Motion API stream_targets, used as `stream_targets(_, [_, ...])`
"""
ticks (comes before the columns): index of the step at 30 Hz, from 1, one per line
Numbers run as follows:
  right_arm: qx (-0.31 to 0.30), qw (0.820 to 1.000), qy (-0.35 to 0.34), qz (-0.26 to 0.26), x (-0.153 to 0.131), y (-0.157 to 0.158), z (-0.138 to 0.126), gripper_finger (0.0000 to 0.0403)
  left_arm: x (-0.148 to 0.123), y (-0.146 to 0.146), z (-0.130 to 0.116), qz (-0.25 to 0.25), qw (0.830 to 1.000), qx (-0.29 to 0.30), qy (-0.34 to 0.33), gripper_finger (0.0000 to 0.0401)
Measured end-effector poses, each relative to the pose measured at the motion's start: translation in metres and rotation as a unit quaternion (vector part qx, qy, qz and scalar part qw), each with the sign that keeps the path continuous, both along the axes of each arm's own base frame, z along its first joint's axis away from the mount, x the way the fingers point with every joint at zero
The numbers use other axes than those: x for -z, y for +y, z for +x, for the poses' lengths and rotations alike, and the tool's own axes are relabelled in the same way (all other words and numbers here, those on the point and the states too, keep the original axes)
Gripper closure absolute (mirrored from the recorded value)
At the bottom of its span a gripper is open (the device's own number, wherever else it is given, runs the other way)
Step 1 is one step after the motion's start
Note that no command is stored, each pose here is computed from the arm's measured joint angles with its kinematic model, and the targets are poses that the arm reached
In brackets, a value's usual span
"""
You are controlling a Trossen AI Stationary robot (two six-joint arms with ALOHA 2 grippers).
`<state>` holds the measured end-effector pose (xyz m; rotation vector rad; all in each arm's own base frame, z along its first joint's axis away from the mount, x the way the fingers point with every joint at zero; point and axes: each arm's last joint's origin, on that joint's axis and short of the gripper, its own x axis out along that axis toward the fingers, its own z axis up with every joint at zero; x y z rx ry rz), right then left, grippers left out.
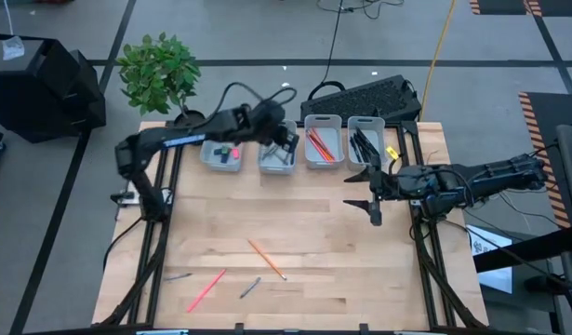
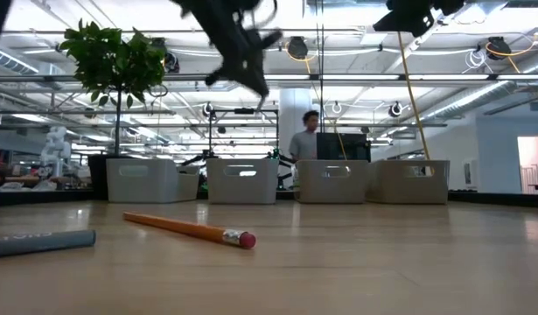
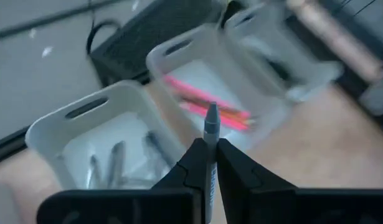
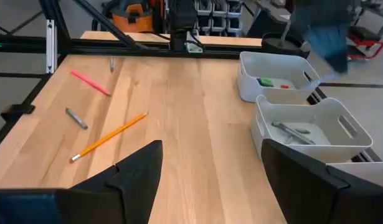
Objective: Sort crayons/erasers/pens/pencils in bins
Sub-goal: Put the gray crayon into the middle left gray bin
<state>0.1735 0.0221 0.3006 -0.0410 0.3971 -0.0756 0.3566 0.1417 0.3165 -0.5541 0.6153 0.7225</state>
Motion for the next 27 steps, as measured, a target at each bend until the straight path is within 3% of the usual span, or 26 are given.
stream_targets(5, [0.029,0.999,0.0,0.019,0.001,-0.001,0.0,0.0138,0.035,0.045,0.009,-0.028,0.997,-0.04,0.053,0.0378])
stream_targets(10, [0.051,0.998,-0.001,0.025,0.001,-0.004,0.001,0.0138,0.076,0.066,0.017,-0.072,0.992,-0.065,0.086,0.0377])
stream_targets(16, [0.084,0.996,-0.001,0.03,0.003,-0.011,0.004,0.0138,0.117,0.069,0.022,-0.112,0.98,-0.083,0.145,0.0377])
stream_targets(22, [0.097,0.995,0.003,0.03,0.004,-0.016,0.007,0.0138,0.141,0.067,0.021,-0.138,0.966,-0.094,0.197,0.0375])
stream_targets(27, [0.105,0.994,0.003,0.03,0.005,-0.019,0.008,0.0138,0.149,0.066,0.021,-0.144,0.961,-0.097,0.215,0.0338])
